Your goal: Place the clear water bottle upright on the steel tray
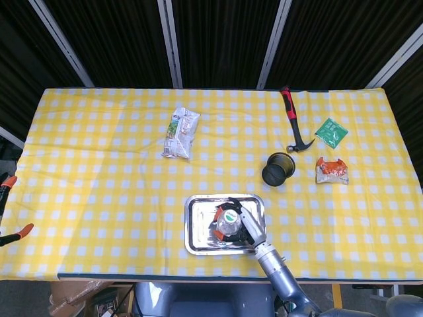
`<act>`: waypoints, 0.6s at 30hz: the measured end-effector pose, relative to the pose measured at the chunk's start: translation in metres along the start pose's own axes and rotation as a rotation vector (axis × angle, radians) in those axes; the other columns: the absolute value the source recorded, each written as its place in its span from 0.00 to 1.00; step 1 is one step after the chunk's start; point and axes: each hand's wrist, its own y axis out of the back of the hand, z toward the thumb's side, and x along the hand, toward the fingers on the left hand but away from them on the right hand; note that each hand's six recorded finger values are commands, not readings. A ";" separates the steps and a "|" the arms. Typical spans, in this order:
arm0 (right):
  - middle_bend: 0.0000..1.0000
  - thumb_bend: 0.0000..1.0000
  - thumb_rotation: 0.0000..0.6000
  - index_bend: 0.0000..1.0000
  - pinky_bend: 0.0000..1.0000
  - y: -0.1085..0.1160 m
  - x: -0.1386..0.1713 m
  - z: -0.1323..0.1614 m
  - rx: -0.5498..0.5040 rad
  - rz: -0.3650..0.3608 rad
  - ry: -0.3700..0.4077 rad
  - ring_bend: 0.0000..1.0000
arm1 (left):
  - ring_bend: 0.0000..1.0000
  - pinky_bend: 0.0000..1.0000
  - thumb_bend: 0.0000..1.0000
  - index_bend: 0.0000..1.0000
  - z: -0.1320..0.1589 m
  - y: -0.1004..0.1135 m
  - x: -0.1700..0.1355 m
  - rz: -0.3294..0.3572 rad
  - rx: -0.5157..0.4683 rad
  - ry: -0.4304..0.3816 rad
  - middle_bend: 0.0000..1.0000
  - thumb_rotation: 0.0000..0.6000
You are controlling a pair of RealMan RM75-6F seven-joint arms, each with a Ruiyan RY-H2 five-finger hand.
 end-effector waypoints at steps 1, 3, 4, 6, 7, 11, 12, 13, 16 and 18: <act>0.62 0.83 1.00 0.81 0.00 0.002 -0.001 -0.001 0.001 -0.010 0.001 0.25 | 0.00 0.00 0.19 0.05 0.000 0.000 0.000 0.000 0.001 0.000 0.00 1.00; 0.62 0.83 1.00 0.81 0.00 0.005 -0.003 -0.002 0.000 -0.032 0.005 0.25 | 0.00 0.00 0.19 0.05 0.000 0.000 0.000 0.000 0.002 0.002 0.00 1.00; 0.62 0.83 1.00 0.81 0.00 0.008 -0.004 -0.003 0.002 -0.047 0.008 0.25 | 0.00 0.00 0.19 0.05 0.000 -0.001 0.001 -0.001 0.003 0.002 0.00 1.00; 0.62 0.83 1.00 0.81 0.00 0.012 -0.004 -0.005 0.006 -0.069 0.013 0.25 | 0.00 0.00 0.19 0.05 0.000 -0.001 0.001 -0.003 0.005 0.003 0.00 1.00; 0.62 0.83 1.00 0.81 0.00 0.014 -0.003 -0.006 0.007 -0.081 0.015 0.25 | 0.00 0.00 0.19 0.05 0.000 -0.002 0.001 -0.004 0.006 0.003 0.00 1.00; 0.62 0.83 1.00 0.81 0.00 0.019 -0.001 -0.007 -0.001 -0.103 0.020 0.25 | 0.00 0.00 0.19 0.05 0.001 -0.004 0.002 -0.010 0.012 0.002 0.00 1.00; 0.62 0.83 1.00 0.81 0.00 0.020 -0.001 -0.008 -0.004 -0.106 0.019 0.25 | 0.00 0.00 0.19 0.05 0.001 -0.004 0.002 -0.011 0.013 0.002 0.00 1.00; 0.62 0.83 1.00 0.81 0.00 0.021 0.000 -0.009 -0.005 -0.107 0.019 0.25 | 0.00 0.00 0.19 0.05 0.002 -0.004 0.002 -0.011 0.014 0.002 0.00 1.00; 0.62 0.83 1.00 0.81 0.00 0.023 0.002 -0.013 0.001 -0.100 0.006 0.25 | 0.00 0.00 0.19 0.05 0.002 -0.004 0.002 -0.010 0.017 0.004 0.00 1.00; 0.62 0.83 1.00 0.80 0.00 0.024 0.003 -0.015 0.005 -0.095 -0.002 0.25 | 0.00 0.00 0.19 0.05 0.002 -0.005 0.002 -0.010 0.019 0.004 0.00 1.00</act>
